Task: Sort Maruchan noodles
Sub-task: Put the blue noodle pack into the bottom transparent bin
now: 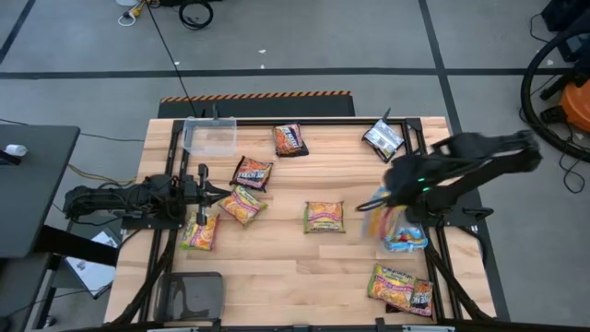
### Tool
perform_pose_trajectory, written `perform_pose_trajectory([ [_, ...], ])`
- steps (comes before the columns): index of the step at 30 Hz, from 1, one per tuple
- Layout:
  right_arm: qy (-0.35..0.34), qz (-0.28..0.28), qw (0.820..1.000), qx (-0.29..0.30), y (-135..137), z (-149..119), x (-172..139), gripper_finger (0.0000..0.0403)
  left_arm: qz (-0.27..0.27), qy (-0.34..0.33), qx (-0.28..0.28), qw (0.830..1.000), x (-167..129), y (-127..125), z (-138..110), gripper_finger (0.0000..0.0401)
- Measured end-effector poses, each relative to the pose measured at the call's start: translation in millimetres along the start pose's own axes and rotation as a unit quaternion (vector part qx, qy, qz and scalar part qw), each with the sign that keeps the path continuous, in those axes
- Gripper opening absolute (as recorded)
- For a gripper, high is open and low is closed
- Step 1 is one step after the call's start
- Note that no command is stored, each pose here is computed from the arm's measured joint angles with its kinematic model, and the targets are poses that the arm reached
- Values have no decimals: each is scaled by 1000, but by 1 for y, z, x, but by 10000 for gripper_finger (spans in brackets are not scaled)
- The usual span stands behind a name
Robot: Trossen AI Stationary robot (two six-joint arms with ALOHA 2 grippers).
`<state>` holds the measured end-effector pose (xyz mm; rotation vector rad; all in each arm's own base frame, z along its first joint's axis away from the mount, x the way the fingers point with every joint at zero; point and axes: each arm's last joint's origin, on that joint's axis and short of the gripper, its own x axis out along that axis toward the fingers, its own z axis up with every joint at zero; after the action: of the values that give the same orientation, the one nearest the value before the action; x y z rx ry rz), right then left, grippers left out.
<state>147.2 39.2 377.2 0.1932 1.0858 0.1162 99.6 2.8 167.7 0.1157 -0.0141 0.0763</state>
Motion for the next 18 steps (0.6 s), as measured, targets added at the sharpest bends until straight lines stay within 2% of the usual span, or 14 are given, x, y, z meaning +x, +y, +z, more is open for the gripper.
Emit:
perform_pose_trajectory([
  [5, -7, -33, 999, -22, -10, -30, -26, 5, 0, 0, 0, 1000, 0, 0, 0, 25],
  [9, 10, -45, 998, -34, -15, -47, -35, 5, 0, 0, 0, 1000, 0, 0, 0, 25],
  [13, 20, -47, 998, -39, -20, -59, -28, 5, 0, 0, 0, 1000, 0, 0, 0, 25],
  [18, 60, -56, 996, -42, -27, -76, -1, 5, 0, 0, 0, 1000, 0, 0, 0, 25],
])
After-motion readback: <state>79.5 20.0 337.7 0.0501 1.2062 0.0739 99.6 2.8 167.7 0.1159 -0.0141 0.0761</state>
